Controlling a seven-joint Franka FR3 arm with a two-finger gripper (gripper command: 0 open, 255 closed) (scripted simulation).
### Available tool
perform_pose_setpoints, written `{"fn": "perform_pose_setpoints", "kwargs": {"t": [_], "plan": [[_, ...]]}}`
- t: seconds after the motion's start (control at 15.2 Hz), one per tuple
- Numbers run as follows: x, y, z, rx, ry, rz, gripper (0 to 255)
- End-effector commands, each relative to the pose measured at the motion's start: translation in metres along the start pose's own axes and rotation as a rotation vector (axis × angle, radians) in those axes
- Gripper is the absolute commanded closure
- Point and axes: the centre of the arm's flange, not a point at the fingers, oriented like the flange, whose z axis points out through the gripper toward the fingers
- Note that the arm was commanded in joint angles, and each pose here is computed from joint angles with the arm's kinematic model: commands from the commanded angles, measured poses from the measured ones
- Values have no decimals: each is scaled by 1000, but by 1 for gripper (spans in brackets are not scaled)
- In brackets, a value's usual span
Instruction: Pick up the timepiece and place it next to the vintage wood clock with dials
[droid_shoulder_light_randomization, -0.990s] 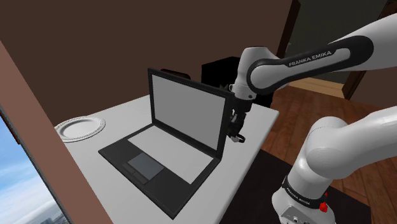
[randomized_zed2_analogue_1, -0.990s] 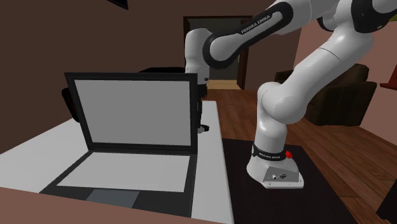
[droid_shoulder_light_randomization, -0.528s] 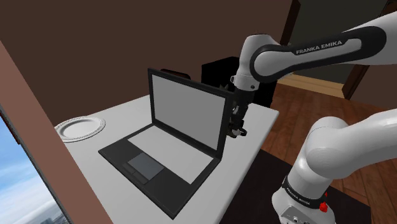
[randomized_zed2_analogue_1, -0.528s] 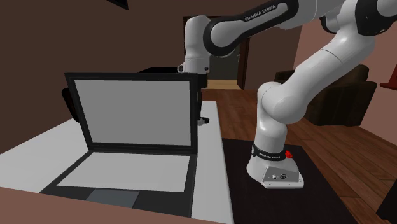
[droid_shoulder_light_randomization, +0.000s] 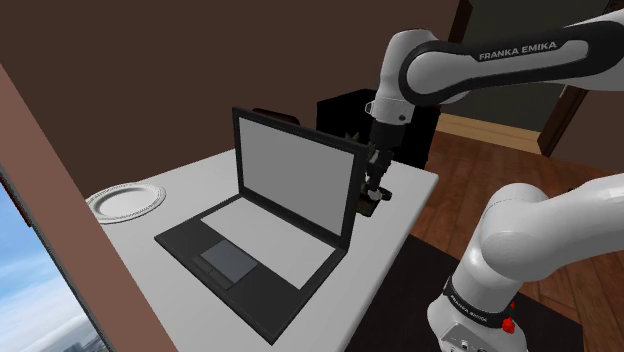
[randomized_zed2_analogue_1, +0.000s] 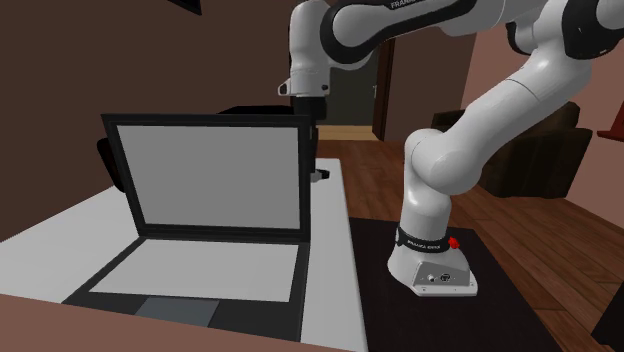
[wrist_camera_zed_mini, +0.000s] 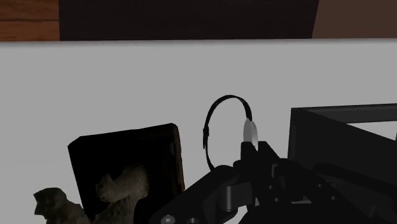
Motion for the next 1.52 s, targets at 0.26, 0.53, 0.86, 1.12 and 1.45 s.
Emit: {"fn": "perform_pose_setpoints", "kwargs": {"t": [0.26,0.53,0.86,1.12,1.45], "plan": [[0,-4,-32,0,-1,0,255],[0,-6,-53,0,-1,0,255],[0,-9,-79,0,-1,0,255],[-1,-11,-100,0,-1,0,255],[-1,-14,-127,0,-1,0,255]]}}
